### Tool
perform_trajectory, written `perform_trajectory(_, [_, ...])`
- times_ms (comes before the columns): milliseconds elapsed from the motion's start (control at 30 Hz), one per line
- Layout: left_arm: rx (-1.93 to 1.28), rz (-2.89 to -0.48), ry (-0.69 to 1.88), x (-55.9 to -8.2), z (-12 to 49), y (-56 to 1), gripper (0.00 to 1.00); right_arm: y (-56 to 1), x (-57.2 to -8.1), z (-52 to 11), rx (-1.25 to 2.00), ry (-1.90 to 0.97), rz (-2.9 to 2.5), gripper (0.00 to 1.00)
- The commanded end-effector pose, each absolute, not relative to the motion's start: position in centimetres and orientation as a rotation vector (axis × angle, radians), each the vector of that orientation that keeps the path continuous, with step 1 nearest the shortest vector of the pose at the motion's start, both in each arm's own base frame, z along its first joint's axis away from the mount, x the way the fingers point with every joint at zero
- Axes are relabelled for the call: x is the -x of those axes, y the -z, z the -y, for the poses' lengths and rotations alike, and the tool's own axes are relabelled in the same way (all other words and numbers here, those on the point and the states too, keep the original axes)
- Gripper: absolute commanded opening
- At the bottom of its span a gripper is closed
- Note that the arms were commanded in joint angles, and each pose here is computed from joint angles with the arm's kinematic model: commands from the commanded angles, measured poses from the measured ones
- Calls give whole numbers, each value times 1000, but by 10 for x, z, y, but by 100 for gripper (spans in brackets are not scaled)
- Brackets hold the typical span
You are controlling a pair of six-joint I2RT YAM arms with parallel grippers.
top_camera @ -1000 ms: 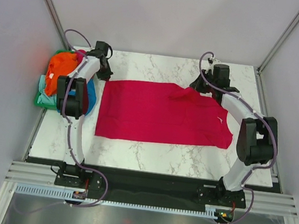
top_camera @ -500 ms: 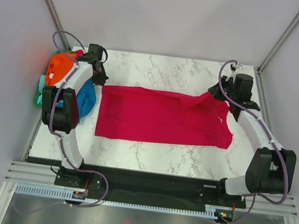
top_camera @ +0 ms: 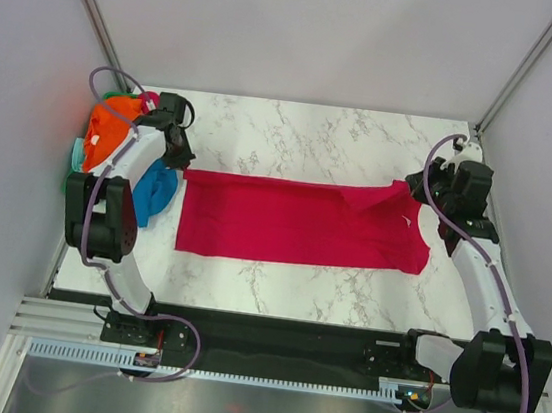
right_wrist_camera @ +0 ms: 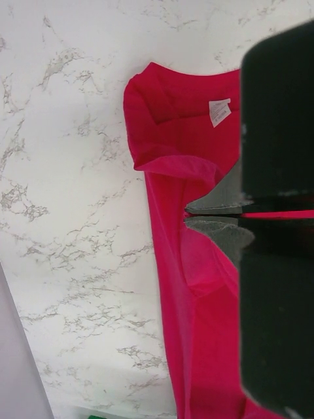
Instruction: Fold and stack the t-shirts
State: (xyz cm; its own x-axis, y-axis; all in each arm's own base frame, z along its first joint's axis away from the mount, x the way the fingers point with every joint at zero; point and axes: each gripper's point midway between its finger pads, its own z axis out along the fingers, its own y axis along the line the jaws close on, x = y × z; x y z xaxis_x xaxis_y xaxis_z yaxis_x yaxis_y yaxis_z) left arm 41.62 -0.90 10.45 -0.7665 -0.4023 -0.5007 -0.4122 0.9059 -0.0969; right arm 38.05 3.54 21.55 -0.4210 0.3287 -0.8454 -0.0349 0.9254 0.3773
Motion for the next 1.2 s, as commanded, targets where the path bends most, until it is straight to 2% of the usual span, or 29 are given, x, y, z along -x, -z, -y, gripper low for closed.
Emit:
perform_trajectory(0, [541, -2495, -57, -414, 6, -117, 2, -213, -369, -33, -241, -404, -1953, 0])
perform_trajectory(267, [528, -2517, -75, -397, 12, -110, 2, -192, -346, -28, -316, -389, -1975, 0])
perform_trajectory(400, [587, -2524, -110, -375, 9, -102, 2, -152, -322, -18, -484, -350, -2021, 0])
perform_trajectory(433, [602, -2527, -115, -369, 8, -100, 2, -145, -318, -14, -531, -339, -2020, 0])
perform_trajectory(467, [612, -2552, -128, -358, 7, -91, 7, -141, -312, -9, -611, -331, -1999, 0])
perform_trajectory(500, [626, -2558, -138, -351, 5, -88, 11, -121, -302, -6, -666, -319, -2025, 12])
perform_trajectory(533, [631, -2558, -146, -346, 4, -89, 20, -113, -298, -5, -708, -325, -2030, 22])
perform_trajectory(600, [645, -2582, -173, -333, 1, -83, 35, -89, -287, 0, -813, -302, -2049, 52])
perform_trajectory(633, [649, -2585, -187, -326, -1, -85, 51, -83, -283, 6, -854, -283, -2054, 54])
perform_trajectory(733, [633, -2567, -179, -322, 0, -93, 66, -80, -284, 12, -903, -271, -2045, 60])
perform_trajectory(833, [597, -2512, -182, -326, 4, -111, 67, -103, -300, -2, -822, -381, -2021, 59])
perform_trajectory(967, [509, -2498, -166, -345, 25, -122, 63, -119, -311, -19, -756, -460, -2015, 58])
perform_trajectory(1167, [402, -2592, -200, -365, 68, -87, 61, -106, -327, -51, -658, -397, -2144, 65])
